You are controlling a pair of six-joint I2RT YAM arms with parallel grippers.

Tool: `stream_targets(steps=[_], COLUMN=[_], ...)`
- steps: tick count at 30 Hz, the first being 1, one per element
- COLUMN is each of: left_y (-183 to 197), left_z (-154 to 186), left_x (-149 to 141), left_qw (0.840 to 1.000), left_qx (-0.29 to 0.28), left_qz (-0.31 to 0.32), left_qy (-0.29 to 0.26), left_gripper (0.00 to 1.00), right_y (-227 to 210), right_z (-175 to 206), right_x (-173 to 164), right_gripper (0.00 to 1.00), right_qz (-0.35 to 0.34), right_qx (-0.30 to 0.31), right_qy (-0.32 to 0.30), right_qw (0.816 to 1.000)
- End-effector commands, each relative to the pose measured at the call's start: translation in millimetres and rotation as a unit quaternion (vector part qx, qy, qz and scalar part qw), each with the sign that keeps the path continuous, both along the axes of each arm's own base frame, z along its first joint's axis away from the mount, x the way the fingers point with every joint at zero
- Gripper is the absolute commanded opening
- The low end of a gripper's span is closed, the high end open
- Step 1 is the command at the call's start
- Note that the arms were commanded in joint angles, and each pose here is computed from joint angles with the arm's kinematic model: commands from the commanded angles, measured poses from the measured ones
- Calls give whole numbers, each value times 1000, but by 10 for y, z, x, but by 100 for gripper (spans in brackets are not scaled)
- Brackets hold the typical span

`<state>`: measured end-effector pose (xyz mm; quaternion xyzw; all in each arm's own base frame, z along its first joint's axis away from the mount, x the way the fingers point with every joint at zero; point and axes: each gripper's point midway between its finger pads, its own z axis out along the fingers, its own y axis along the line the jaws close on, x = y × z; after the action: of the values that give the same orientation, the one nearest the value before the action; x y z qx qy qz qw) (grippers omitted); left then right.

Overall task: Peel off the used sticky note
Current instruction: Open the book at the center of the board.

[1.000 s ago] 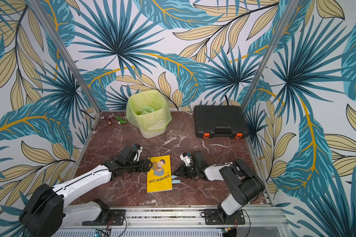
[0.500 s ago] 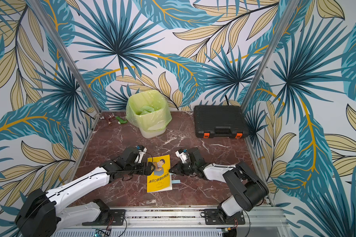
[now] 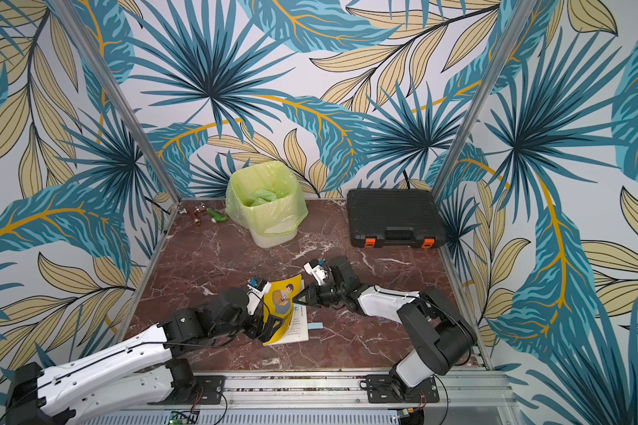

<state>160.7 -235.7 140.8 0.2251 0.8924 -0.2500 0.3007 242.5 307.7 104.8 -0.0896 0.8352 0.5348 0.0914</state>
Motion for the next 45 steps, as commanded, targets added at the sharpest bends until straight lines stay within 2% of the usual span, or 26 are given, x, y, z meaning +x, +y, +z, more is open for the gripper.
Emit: stream_targets(steps=[1,8,13,19,29,39,45], left_y=[25,-141,-210,-161,-197,-151,-109], left_z=[-85,-261,-283,-201,-257,-296,-329], left_x=[-43,-133,-104,-39,2,43,56], left_qw=[998,992,991,991,989,987,985], left_qx=[43,108,112,101,111,126,133], left_qz=[-2,-32,-35,-17,-16,-7,-2], left_qy=[-39,-58,-65,-89,-95,-104,-106], left_gripper=[100,97,85,66,53,16,0], right_y=[105,212,230,236,218,177,142], right_z=[62,107,94,82,54,33,-15], right_x=[8,33,27,5,-25,-51,-70], right_gripper=[0,0,0,0,0,0,0], right_qz=[19,30,31,32,26,17,12], right_qx=[12,18,17,18,16,11,2], right_qy=[-10,-15,-15,-13,-8,-5,0], right_qw=[1000,999,999,999,1000,1000,1000])
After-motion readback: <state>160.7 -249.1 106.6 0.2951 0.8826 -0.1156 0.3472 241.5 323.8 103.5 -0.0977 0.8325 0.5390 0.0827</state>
